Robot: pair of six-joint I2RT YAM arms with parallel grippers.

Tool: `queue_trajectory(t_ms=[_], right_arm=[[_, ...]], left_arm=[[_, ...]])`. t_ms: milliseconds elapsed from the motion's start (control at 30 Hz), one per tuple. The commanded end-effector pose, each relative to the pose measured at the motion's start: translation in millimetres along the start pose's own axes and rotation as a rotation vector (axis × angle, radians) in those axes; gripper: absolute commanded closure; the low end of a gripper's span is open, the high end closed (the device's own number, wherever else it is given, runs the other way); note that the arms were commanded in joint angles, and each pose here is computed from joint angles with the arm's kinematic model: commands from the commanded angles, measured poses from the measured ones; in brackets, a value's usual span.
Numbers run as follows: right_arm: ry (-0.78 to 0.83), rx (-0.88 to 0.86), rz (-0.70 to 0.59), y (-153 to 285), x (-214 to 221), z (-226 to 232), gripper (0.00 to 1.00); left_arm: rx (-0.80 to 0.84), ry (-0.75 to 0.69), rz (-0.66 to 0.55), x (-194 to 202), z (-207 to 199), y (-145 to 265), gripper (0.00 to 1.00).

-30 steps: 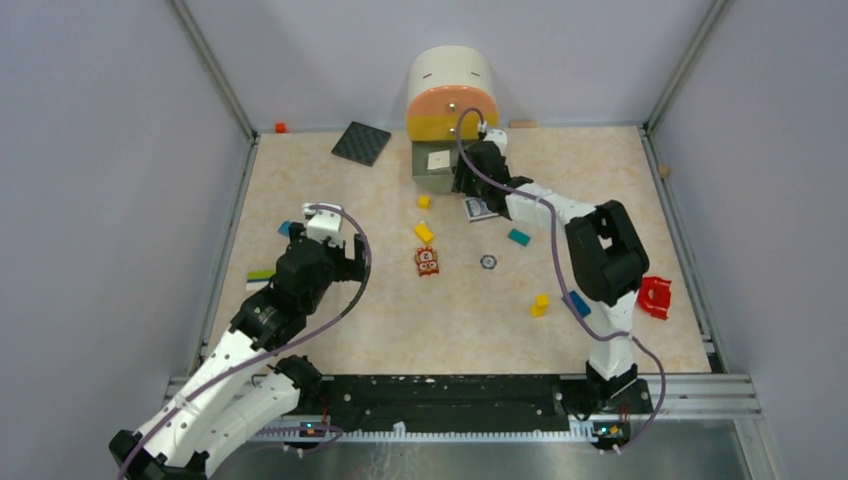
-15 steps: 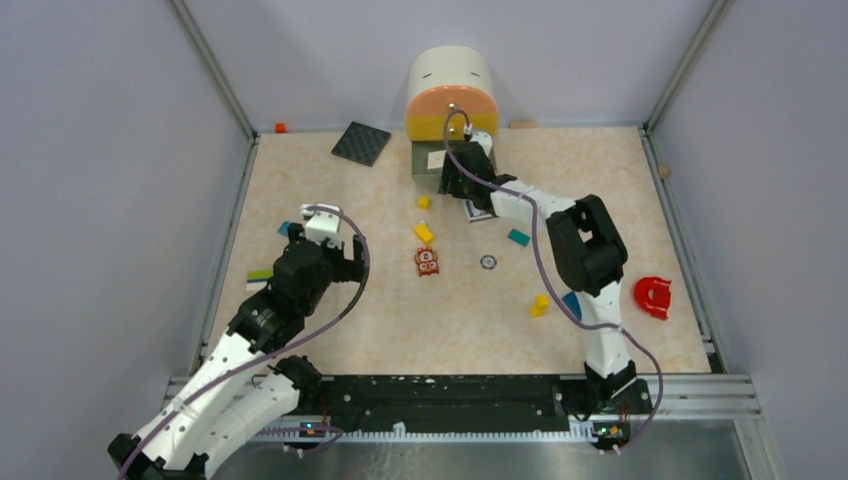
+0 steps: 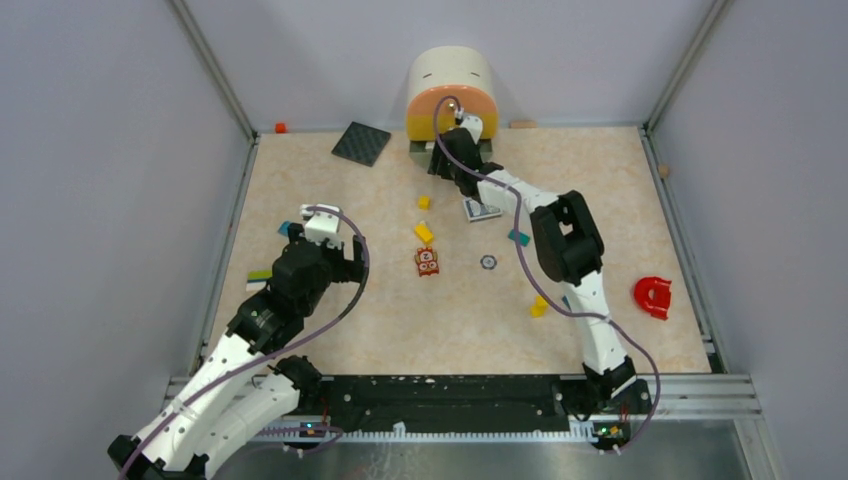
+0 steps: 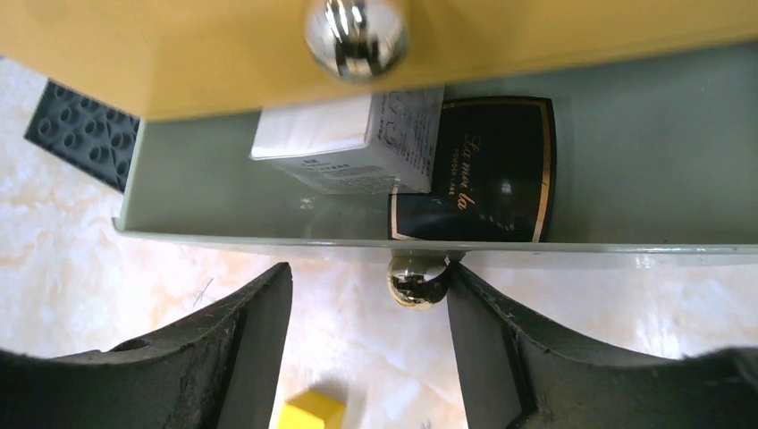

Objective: Organize the makeup
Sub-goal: Close the drawer in the storage box.

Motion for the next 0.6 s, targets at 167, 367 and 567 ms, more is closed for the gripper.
queue_trajectory(t_ms=[167, 367, 567], right_arm=[[-0.034, -0.023, -0.17, -38.3, -46.2, -4.7, 0.37], [-0.07, -0.035, -0.224, -53.1, -59.8, -21.9, 0.37], [-0.039, -0.112, -0.312, -55.3, -78.9, -18.7, 0.37]], left_arm=[[0.016, 0.012, -0.049, -8.9, -1.8, 0.1, 0.01], [0.019, 0.011, -0.049, -8.8, -2.2, -0.4, 0.01], [0.012, 0.01, -0.047, -8.5, -1.3, -1.5, 0.01]])
Point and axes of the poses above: each gripper's point midway between its finger pads, its own y axis back along the fingers, its own z axis along the line the jaws close on, x = y × z, the point moved 4 cm from there along y, back along the fingers, and after that the axes turned 4 degrees about y, right-handed, at the moved point
